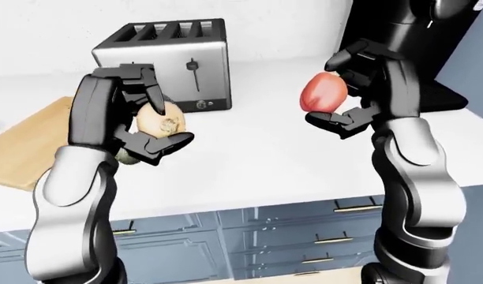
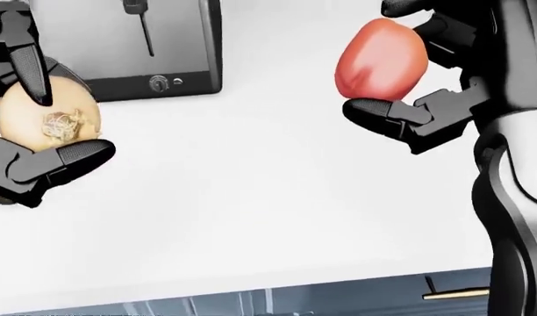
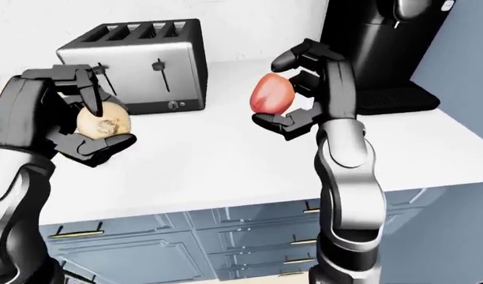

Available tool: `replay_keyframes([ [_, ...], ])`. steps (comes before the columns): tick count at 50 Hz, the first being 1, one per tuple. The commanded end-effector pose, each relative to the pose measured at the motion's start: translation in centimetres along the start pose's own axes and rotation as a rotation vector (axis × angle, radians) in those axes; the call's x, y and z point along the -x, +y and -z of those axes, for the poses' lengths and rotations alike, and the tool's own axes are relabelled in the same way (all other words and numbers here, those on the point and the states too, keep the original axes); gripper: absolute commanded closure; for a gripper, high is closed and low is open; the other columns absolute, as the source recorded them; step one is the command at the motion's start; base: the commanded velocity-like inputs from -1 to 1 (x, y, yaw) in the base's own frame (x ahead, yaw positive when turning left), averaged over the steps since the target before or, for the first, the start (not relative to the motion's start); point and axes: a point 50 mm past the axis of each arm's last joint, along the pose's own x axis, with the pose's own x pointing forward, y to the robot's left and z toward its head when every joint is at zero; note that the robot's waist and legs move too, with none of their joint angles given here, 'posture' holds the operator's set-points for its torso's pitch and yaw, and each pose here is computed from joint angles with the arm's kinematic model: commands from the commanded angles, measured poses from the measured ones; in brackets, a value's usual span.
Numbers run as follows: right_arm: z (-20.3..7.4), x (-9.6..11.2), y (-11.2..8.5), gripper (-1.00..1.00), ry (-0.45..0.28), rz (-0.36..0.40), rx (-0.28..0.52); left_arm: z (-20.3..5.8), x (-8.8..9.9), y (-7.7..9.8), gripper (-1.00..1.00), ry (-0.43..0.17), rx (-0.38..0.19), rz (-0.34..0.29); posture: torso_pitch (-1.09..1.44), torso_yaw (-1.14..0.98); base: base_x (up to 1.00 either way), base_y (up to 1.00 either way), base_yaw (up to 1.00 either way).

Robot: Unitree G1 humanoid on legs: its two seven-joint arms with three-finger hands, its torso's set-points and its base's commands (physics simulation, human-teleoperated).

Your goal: Place the avocado, onion, tomato and bell pepper on the cutting board.

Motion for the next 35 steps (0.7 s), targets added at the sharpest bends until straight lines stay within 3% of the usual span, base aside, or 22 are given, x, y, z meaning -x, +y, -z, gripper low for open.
replay_keyframes([
  [1, -1.87, 0.21, 0.28, 1.00, -0.110, -0.016, -0.010, -1.28, 0.08, 0.62, 1.00, -0.065, -0.021, -0.037, 0.00, 0.00, 0.00, 0.64, 0.00],
  [35, -1.79, 0.55, 0.46, 1.00, -0.118, -0.038, -0.020, -1.10, 0.11, 0.26, 1.00, -0.065, -0.027, -0.027, 0.00, 0.00, 0.00, 0.63, 0.00],
])
